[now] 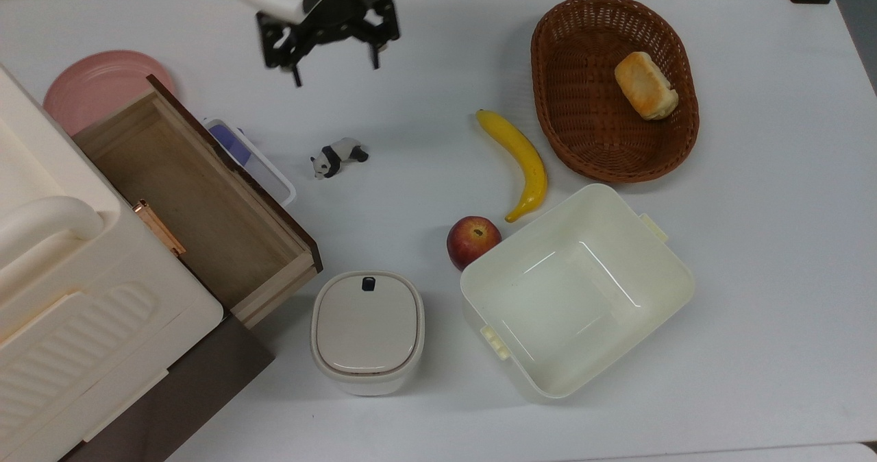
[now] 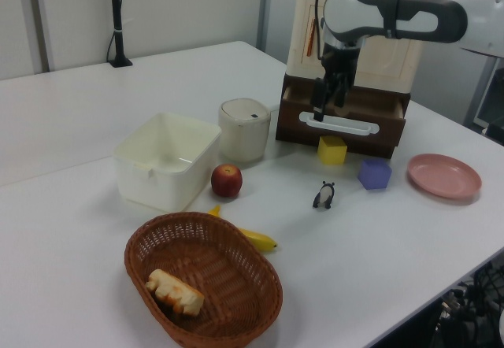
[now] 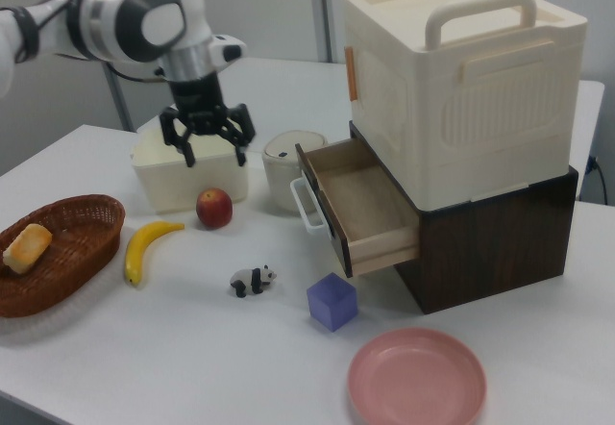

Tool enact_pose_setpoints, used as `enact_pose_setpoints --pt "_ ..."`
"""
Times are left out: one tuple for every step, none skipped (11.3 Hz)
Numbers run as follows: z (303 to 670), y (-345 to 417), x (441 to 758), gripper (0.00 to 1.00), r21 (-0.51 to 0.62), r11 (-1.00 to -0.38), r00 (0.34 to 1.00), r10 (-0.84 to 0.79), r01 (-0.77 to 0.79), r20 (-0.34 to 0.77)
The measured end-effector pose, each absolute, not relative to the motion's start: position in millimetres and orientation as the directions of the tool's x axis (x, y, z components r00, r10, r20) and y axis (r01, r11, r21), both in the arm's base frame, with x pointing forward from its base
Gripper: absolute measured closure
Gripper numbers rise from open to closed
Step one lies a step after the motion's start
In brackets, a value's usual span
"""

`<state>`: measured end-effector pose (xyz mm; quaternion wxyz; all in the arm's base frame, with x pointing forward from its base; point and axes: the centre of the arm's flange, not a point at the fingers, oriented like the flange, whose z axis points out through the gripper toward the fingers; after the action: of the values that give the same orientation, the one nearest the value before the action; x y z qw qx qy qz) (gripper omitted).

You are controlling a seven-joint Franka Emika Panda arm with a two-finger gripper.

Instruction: Slide open the drawer

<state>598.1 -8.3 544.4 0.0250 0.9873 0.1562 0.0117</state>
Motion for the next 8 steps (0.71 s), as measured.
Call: enact_pose_setpoints --pt "550.9 11.6 594.8 0.0 0.055 -0.974 0.975 0.221 0.219 0.025" --pt "553.0 28.9 593.4 0.0 0.055 -0.992 0.993 0.112 0.11 0.035" --pt "553.3 39.2 592.7 0.0 0.056 -0.998 0.999 0.027 0.025 0.041" --pt "553.6 41.8 592.4 0.0 0.058 -0.998 0.999 -0.019 -0.021 0.045" --pt "553.6 36.3 591.6 0.0 0.062 -0.997 0.998 -0.048 -0.05 0.039" --pt "555.5 25.7 589.3 0.0 0.066 -0.995 0.997 -0.075 -0.077 0.023" --pt "561.6 15.1 585.5 0.0 0.068 -0.993 0.995 -0.097 -0.097 0.004" --pt "569.2 7.3 581.5 0.0 0.05 -0.992 0.993 -0.118 -0.118 -0.01"
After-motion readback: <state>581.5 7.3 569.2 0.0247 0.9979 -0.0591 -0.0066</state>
